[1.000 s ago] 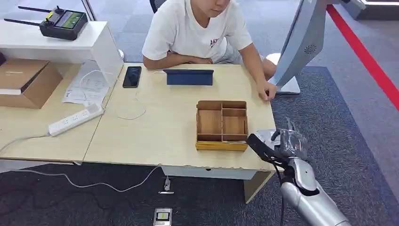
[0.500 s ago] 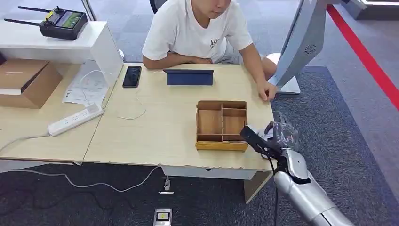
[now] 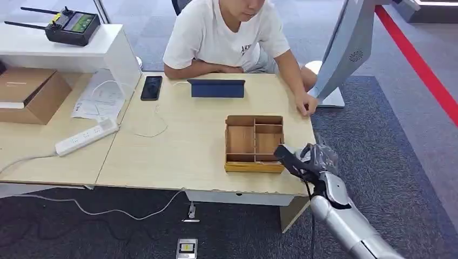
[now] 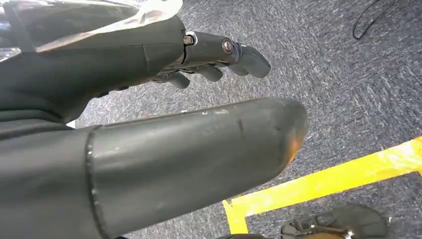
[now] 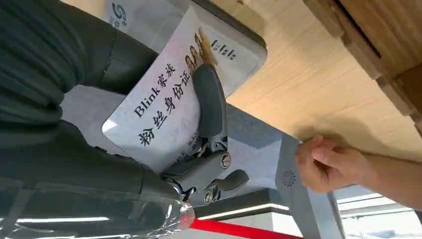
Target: Pass the card to the sensor for recognition and then transmit it.
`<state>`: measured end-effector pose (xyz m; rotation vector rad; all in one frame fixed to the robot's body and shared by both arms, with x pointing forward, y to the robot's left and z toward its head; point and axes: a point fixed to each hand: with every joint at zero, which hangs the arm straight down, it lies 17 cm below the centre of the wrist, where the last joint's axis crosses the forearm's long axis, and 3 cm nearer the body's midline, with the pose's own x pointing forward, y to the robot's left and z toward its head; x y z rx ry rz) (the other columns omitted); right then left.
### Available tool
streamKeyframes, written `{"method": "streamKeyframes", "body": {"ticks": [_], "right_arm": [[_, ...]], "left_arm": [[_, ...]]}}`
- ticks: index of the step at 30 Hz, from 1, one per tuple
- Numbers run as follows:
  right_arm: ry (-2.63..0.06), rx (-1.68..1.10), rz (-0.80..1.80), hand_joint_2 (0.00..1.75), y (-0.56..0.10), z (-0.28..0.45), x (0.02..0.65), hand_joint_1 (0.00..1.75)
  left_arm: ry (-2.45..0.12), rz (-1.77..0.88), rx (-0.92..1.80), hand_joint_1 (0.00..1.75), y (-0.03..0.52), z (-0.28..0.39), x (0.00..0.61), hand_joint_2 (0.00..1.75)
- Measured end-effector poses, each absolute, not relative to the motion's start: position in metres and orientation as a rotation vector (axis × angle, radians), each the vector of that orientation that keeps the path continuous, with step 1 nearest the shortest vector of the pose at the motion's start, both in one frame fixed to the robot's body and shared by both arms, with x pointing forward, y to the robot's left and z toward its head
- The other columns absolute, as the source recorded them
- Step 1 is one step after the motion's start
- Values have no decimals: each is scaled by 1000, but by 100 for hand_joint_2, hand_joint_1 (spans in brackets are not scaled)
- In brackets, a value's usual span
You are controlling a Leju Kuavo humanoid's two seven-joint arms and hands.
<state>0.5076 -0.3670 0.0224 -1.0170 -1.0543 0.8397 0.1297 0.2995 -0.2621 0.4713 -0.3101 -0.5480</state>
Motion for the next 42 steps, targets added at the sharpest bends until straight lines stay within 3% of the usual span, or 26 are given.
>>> {"method": "streamKeyframes", "body": {"ticks": [16,42], "right_arm": [[-981,-1002,725,175,-403,6,497,175],[-992,-995,710,175,-405,1,495,175]], "left_arm": [[-315,-548,473,0,300,-262,130,0],[-313,-555,475,0,299,-262,130,0]]}}
